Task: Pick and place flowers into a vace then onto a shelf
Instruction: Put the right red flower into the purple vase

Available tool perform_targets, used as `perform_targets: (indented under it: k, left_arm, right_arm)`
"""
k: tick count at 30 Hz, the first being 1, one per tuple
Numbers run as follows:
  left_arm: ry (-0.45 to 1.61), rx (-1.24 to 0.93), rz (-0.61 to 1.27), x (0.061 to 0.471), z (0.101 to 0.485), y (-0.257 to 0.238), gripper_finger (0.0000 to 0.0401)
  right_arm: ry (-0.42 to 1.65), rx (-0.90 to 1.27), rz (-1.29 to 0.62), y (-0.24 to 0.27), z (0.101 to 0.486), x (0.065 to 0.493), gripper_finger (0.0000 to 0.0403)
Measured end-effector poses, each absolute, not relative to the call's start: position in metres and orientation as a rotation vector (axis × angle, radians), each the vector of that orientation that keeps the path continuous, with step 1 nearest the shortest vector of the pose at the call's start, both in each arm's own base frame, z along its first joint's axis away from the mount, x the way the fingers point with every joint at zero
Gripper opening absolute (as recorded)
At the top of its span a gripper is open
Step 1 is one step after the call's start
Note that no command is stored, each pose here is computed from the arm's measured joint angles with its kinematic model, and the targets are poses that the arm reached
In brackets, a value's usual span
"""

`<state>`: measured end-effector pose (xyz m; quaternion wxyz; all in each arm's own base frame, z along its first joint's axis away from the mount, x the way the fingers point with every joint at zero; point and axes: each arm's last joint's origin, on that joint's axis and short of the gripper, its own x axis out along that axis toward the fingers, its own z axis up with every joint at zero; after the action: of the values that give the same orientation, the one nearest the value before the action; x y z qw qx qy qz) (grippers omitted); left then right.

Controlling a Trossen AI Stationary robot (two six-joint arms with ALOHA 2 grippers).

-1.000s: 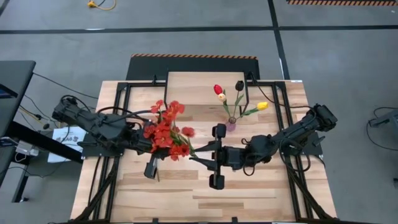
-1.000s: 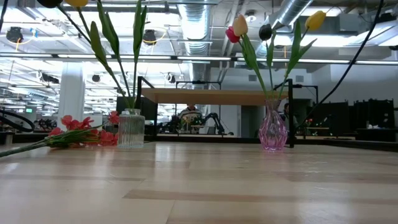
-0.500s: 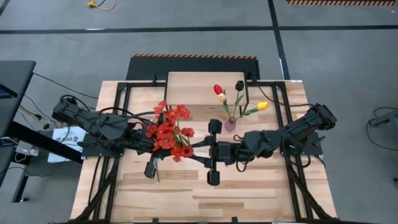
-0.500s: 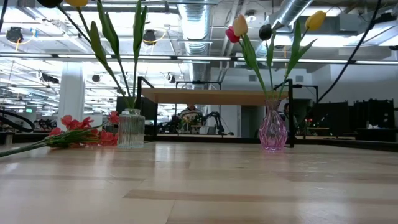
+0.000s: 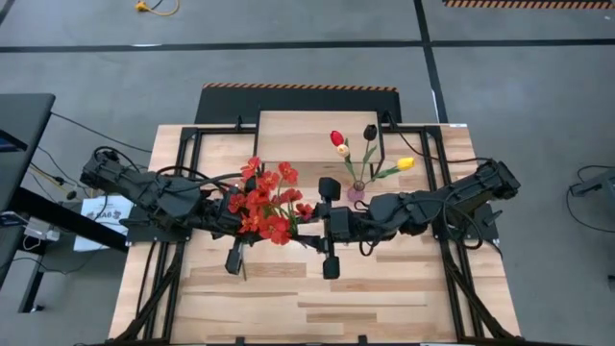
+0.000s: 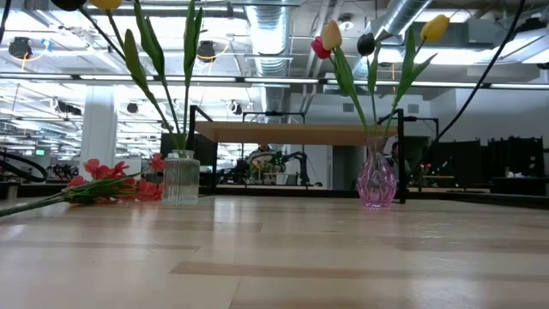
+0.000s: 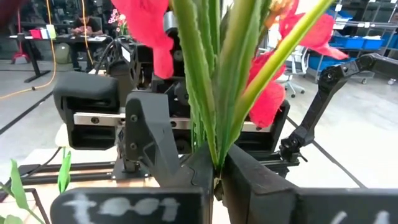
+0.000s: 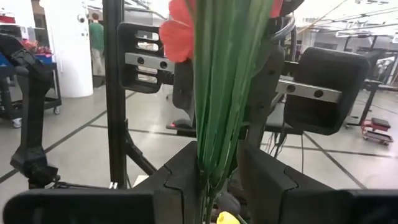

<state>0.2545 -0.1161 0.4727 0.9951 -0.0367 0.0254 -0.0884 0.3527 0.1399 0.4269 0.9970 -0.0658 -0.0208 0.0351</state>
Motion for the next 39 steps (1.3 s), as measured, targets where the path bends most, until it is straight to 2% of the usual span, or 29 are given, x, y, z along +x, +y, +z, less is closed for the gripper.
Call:
perform_targets:
  k: [4, 6, 9, 12, 17, 23, 29, 33, 39]
  left_arm:
    - [0.049, -0.076, -0.179, 0.255, 0.473, -0.116, 0.0002]
    - [0.048, -0.076, -0.179, 0.255, 0.473, -0.116, 0.0004]
    - [0.049, -0.075, -0.186, 0.255, 0.473, -0.116, 0.0012]
    - [0.05, -0.076, -0.197, 0.254, 0.473, -0.117, 0.0025]
    - [0.052, -0.082, -0.201, 0.254, 0.473, -0.117, 0.0064]
    - [0.049, -0.085, -0.18, 0.25, 0.474, -0.119, 0.0141]
    - [0.024, -0.097, -0.175, 0.226, 0.486, -0.113, 0.0205]
    - [0.02, -0.105, -0.188, 0.208, 0.494, -0.106, 0.0223]
    - [0.036, -0.116, -0.178, 0.194, 0.496, -0.098, 0.0226]
  right_arm:
    - [-0.036, -0.135, 0.087, 0.139, 0.426, 0.353, 0.0094]
    - [-0.035, -0.148, 0.086, 0.139, 0.426, 0.353, 0.0073]
    - [-0.038, -0.189, 0.107, 0.139, 0.426, 0.353, 0.0017]
    - [-0.039, -0.196, 0.108, 0.14, 0.426, 0.353, 0.0007]
    - [-0.036, -0.185, 0.1, 0.139, 0.426, 0.354, 0.0004]
    - [-0.032, -0.182, 0.065, 0.135, 0.428, 0.352, 0.0002]
    - [-0.042, -0.18, -0.019, 0.128, 0.44, 0.339, 0.0001]
    - [-0.053, -0.194, -0.094, 0.126, 0.45, 0.328, 0.0001]
    - [-0.091, -0.186, -0.104, 0.129, 0.464, 0.31, 0.0001]
